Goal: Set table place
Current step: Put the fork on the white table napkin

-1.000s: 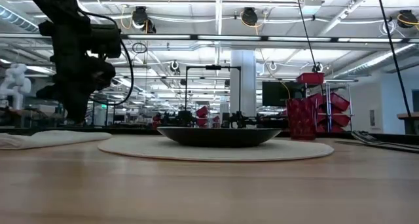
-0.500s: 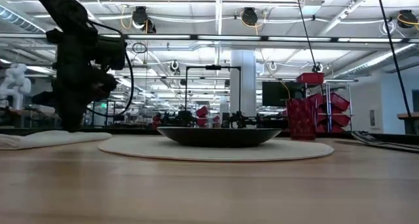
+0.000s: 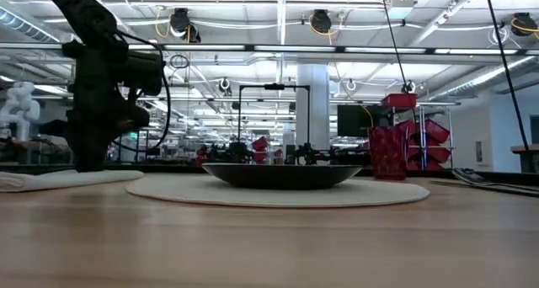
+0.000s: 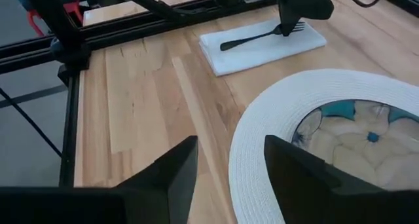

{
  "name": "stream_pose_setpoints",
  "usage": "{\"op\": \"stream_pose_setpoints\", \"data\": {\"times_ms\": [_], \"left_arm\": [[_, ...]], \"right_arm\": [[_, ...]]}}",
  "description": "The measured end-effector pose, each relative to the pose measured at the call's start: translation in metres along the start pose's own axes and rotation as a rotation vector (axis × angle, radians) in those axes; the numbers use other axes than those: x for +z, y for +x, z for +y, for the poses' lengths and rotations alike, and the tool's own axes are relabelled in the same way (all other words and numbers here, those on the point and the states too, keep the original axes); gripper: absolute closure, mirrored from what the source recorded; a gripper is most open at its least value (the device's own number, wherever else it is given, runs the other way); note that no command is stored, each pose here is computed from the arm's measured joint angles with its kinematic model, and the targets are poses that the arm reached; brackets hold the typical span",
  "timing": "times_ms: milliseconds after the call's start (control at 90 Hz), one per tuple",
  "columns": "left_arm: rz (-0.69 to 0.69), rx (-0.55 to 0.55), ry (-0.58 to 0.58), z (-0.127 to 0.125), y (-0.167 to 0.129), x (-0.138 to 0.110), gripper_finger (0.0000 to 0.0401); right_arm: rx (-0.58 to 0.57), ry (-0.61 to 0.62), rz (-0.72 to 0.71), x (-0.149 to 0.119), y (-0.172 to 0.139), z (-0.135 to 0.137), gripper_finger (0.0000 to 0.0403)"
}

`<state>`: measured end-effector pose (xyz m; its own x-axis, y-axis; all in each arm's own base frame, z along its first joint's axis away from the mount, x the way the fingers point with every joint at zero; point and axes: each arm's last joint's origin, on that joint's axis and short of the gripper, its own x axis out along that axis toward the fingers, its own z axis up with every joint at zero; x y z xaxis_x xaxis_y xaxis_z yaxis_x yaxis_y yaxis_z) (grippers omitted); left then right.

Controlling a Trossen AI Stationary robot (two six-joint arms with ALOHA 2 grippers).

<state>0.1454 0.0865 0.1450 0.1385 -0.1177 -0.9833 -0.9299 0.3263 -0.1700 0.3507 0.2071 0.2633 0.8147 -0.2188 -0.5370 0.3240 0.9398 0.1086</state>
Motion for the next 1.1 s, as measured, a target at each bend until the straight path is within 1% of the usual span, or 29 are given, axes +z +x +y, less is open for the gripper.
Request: {"op": "stream_pose_setpoints", "data": {"times_ms": [100, 222, 322, 400, 544, 756, 867, 1000, 1100], "left_arm": [[0.0, 0.001, 0.001, 0.0, 0.0, 0.0, 0.0386], [0.001, -0.001, -0.005, 0.0, 0.0, 0.0, 0.0356], [0.023, -0.013, -0.011, 0.0, 0.0, -0.001, 0.0332], [0.04, -0.003, -0.014, -0.001, -0.004, -0.001, 0.032], [0.066, 0.021, -0.012, -0.004, -0.016, -0.001, 0.0318], [0.041, 0.043, 0.008, -0.009, -0.031, 0.004, 0.0318], [0.035, 0.044, 0.013, -0.011, -0.031, 0.004, 0.0318], [0.029, 0.088, 0.027, -0.009, -0.027, 0.001, 0.0318], [0.027, 0.12, 0.007, -0.007, -0.022, -0.002, 0.0318]], "right_arm": [[0.0, 0.0, 0.001, 0.0, 0.0, 0.0, 0.0238], [0.0, 0.02, 0.002, 0.0, 0.0, 0.0, 0.0238], [-0.002, 0.022, 0.005, -0.001, 0.0, 0.0, 0.0238], [0.0, 0.02, 0.006, -0.001, -0.001, 0.0, 0.0238], [0.005, 0.016, 0.006, -0.002, -0.002, 0.002, 0.0238], [0.009, 0.014, 0.007, -0.003, -0.003, 0.003, 0.0238], [0.008, 0.014, 0.006, -0.003, -0.003, 0.003, 0.0238], [0.008, 0.014, 0.007, -0.003, -0.003, 0.003, 0.0238], [0.008, 0.013, 0.007, -0.003, -0.003, 0.003, 0.0238]]}}
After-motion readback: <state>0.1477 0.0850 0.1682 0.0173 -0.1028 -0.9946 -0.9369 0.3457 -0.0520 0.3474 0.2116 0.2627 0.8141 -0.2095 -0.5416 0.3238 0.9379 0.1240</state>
